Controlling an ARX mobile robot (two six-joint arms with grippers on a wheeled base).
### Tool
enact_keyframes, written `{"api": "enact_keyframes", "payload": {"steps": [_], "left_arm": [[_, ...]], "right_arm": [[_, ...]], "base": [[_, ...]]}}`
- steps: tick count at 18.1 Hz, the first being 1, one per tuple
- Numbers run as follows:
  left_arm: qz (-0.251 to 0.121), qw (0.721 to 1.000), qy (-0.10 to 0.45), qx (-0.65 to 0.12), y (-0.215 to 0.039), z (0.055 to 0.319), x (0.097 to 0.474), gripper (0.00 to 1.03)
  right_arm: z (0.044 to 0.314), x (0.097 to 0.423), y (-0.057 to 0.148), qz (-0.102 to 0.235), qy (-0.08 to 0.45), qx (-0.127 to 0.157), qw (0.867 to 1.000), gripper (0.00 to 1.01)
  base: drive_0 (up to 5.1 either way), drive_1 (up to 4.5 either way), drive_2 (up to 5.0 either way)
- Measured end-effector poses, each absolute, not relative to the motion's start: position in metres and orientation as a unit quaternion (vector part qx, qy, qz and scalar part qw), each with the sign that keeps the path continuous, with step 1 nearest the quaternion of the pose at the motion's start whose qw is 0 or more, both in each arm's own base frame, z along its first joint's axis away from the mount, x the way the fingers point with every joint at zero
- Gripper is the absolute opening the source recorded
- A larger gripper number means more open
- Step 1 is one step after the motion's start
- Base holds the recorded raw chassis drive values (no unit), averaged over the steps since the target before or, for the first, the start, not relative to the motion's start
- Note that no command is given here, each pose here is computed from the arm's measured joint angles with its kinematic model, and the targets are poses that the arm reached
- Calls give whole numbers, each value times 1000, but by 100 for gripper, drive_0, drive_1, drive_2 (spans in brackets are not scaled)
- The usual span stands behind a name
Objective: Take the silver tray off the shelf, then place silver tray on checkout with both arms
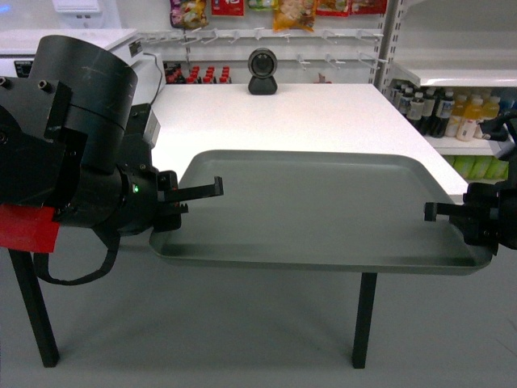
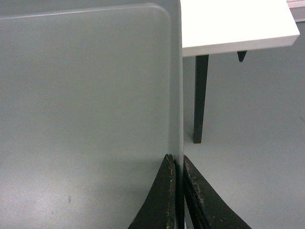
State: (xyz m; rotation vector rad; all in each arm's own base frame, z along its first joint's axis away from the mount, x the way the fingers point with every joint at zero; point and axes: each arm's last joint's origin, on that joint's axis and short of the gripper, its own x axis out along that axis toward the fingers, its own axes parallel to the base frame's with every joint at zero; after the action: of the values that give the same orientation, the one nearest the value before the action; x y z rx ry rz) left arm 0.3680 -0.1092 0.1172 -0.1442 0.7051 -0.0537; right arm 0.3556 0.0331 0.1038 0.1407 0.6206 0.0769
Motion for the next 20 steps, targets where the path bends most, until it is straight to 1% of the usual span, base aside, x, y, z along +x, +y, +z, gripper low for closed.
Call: {"api": "enact_keyframes", "payload": {"steps": [20], "left_arm": [[-26,935,346,-71,-109,117,368,3]], "right_arm": [[104,356,33,38,305,69,949,2]], "base": [[2,435,-431]]}}
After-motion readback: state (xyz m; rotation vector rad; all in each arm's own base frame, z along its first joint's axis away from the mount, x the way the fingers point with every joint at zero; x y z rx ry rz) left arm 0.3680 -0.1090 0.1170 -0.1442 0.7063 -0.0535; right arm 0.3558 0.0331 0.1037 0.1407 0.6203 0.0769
